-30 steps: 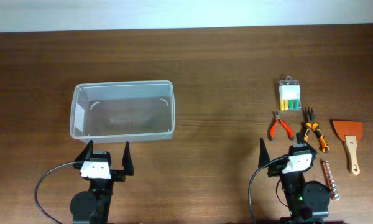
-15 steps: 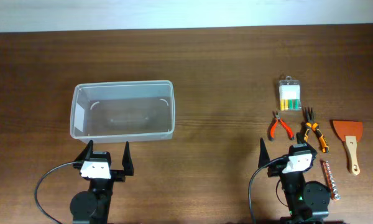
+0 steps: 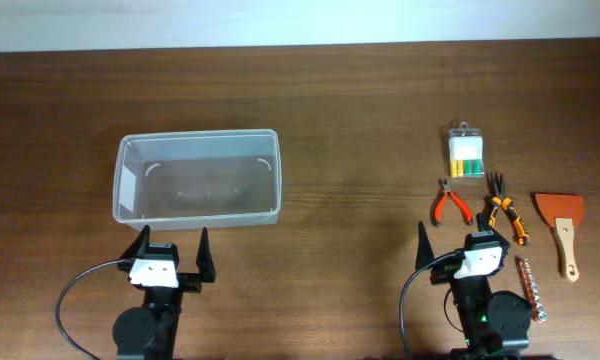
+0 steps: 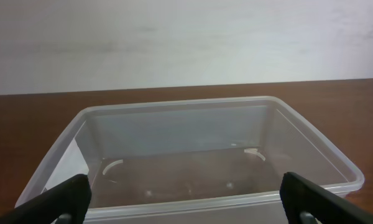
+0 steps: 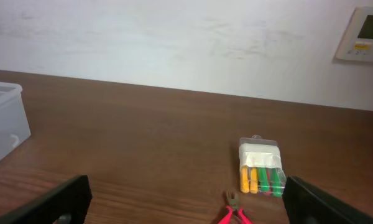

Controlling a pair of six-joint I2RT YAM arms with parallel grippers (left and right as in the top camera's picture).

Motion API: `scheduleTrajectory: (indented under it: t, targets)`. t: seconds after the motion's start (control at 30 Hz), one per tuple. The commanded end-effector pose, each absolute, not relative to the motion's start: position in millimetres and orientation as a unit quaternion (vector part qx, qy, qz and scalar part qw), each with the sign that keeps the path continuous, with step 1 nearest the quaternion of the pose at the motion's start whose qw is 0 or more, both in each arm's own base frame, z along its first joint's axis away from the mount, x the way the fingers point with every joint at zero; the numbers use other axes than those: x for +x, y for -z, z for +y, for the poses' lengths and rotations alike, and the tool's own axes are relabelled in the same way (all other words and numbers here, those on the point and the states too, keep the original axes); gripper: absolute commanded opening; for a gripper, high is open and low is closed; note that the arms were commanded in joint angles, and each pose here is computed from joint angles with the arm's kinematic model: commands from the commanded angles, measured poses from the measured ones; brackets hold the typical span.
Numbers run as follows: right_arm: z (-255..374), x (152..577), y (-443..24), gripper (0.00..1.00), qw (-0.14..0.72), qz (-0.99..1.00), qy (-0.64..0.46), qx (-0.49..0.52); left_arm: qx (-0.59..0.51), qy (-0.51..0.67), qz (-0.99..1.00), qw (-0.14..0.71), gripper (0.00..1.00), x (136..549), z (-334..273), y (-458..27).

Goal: Pack container

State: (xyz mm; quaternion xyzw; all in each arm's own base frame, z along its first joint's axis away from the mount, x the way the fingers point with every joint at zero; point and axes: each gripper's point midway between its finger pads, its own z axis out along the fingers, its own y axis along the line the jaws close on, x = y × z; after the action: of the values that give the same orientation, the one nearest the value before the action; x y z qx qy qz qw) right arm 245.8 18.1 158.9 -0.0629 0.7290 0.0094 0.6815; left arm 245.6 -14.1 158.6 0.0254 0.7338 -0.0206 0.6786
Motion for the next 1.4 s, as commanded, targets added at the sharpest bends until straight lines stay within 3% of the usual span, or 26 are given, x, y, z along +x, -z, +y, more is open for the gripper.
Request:
scheduleTrajectory:
  t: [0.0, 1.13, 1.37]
  targets:
    - [16.9, 246.0, -154.6, 0.99, 0.677, 0.734, -0.009, -0.057, 0.024, 0.021, 0.734, 0.678, 0.99, 245.6, -14.0, -156.3]
    - [25.7, 244.7, -160.6, 0.99, 0.678, 0.731, -0.028, -0.074, 0.015, -0.008, 0.734, 0.679, 0.99, 245.9, -4.8, -156.9]
    - [14.8, 239.4, -161.8, 0.99, 0.583, 0.811, -0.016, -0.044, 0.016, -0.008, 0.734, 0.679, 0.99, 245.9, -4.9, -156.9]
